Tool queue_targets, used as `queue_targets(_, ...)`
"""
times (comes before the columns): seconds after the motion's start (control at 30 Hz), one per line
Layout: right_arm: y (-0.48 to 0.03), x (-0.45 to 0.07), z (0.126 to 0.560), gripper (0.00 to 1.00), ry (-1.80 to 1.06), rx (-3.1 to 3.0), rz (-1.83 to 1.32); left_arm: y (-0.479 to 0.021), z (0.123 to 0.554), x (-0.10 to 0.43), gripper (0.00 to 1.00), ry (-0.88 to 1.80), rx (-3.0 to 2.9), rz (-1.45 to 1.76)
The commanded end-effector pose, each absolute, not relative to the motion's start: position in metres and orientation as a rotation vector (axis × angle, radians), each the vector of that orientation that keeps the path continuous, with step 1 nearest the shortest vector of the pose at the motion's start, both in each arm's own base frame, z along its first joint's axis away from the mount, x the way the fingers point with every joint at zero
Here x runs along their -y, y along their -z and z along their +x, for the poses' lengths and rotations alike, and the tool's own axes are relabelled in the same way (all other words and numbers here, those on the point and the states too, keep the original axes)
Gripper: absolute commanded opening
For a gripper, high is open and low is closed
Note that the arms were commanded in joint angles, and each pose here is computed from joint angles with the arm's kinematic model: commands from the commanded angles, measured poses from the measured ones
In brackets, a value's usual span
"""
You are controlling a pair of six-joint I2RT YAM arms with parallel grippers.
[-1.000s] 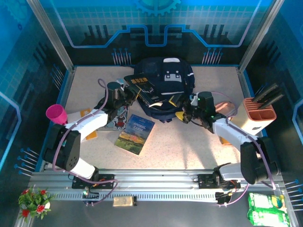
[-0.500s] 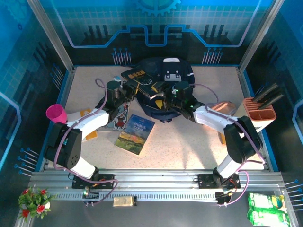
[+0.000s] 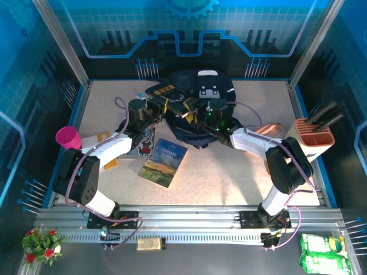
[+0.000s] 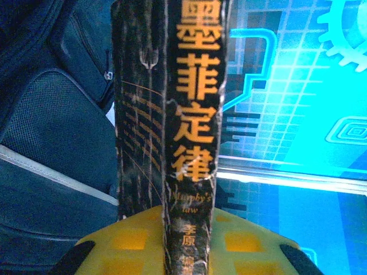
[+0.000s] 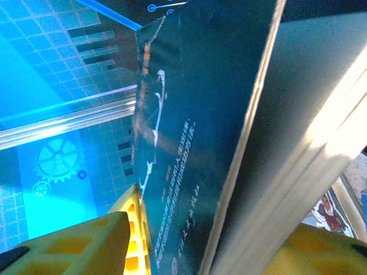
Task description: Pack books, pencil case, and school supplies into a backpack
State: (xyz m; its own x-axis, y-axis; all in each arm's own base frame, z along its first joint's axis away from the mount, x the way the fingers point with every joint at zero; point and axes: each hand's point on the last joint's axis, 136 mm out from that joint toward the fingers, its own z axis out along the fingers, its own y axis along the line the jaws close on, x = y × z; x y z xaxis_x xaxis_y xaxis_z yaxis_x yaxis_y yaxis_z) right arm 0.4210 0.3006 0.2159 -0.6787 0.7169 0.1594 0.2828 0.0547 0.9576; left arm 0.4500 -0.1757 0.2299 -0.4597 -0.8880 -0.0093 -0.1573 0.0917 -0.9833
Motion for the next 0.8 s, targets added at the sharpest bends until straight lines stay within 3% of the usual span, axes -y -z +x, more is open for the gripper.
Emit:
queue_targets(0.0, -0.232, -0.294, 0.433, 0.50, -1.675, -1.917, 0.977, -0.275, 0.445, 0.173, 0.15, 1.509, -1.584, -0.970)
queue_targets(0.2, -0.239, -0.283, 0.435, 0.26, -1.624, -1.923, 0.940, -0.266, 0.443, 0.174, 0.21, 1.501, -1.613, -0.980)
queue_targets(0.37, -0.243, -0.273, 0.436, 0.09, -1.545, -1.935, 0.873, -0.259, 0.442, 0.179, 0.41, 1.435, -1.705, -0.888)
queue_targets(0.6, -0.262, -0.222, 0.432, 0.05, -1.325, -1.895, 0.757, -0.229, 0.432, 0.192, 0.82, 1.191, -2.007, -0.625)
queue_targets(0.77, -0.269, -0.167, 0.407, 0.03, -1.056, -1.928, 0.668, -0.226, 0.425, 0.221, 0.92, 1.130, -2.152, -0.339)
